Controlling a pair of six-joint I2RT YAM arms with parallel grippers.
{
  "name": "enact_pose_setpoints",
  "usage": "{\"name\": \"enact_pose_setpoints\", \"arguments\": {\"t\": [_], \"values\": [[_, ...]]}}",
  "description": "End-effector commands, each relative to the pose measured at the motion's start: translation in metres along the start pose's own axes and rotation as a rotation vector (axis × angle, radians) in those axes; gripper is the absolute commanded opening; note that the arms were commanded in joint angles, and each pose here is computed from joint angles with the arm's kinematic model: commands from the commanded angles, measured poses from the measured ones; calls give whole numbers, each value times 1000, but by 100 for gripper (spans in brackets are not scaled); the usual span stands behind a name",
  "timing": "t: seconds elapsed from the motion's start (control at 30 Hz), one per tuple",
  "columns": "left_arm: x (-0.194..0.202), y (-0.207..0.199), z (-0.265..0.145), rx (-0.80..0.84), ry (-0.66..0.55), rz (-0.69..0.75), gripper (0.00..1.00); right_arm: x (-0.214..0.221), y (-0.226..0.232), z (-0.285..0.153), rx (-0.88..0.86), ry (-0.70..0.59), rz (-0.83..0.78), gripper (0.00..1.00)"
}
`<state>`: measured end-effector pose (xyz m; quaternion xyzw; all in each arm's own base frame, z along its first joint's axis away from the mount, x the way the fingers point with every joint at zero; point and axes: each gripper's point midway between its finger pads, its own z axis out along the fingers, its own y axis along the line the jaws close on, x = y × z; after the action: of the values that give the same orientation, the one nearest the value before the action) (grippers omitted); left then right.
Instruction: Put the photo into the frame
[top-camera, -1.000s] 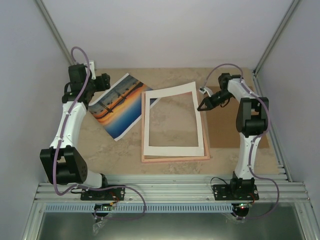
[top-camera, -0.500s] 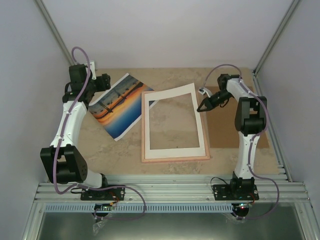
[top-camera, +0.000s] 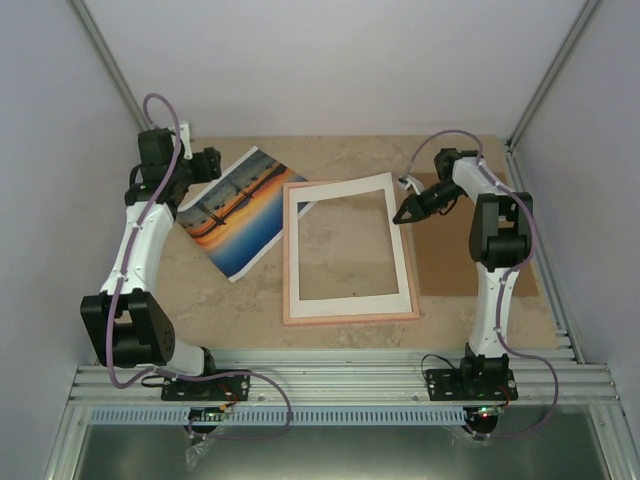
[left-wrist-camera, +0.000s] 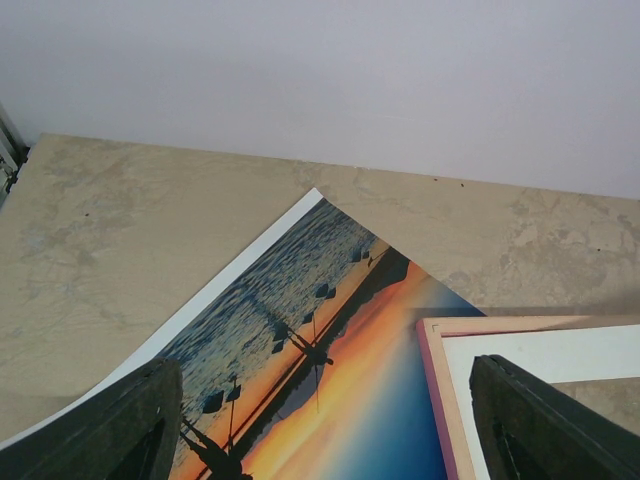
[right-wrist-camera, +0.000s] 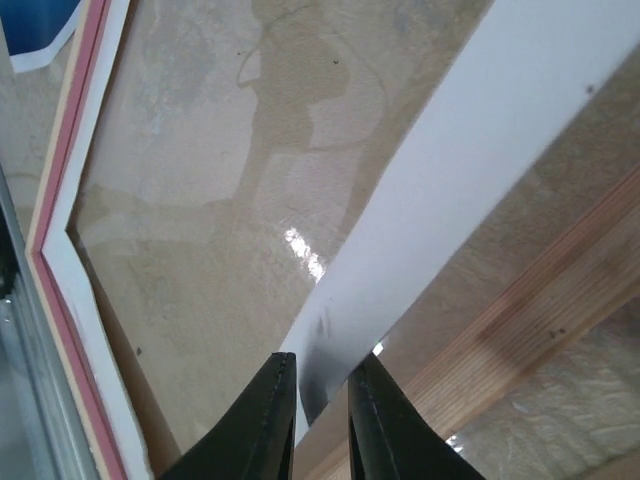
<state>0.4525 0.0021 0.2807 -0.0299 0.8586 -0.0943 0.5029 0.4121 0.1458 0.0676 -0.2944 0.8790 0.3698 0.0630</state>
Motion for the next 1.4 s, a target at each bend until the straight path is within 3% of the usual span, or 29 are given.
{"name": "enact_pose_setpoints", "arguments": {"t": [0.0,0.27,0.47,0.6,0.7,0.83,1.03,1.13,1.37], "values": [[-10,-1,-1,4,-31,8,81,-1,-5,0,30,-2,13,24],[-13,1,-6,-11,-44,20,82,-3,-11,-15,137,1,12,62],[-17,2,-13,-28,-56,41,83,-6,-8,-32,188,-21,3,72],[-13,2,-20,-36,-41,79,92,-21,10,-52,198,-79,-65,86],[-6,-1,-27,-30,-22,135,99,-31,27,-69,212,-121,-125,90],[11,1,-36,-38,24,255,99,-37,45,-86,225,-163,-191,93],[73,20,-44,-92,184,490,99,-40,72,-101,208,-245,-232,94],[98,43,-40,-174,268,434,99,-38,82,-103,191,-283,-230,94],[122,89,-21,-197,269,-5,98,-39,98,-108,163,-363,-210,94]]}}
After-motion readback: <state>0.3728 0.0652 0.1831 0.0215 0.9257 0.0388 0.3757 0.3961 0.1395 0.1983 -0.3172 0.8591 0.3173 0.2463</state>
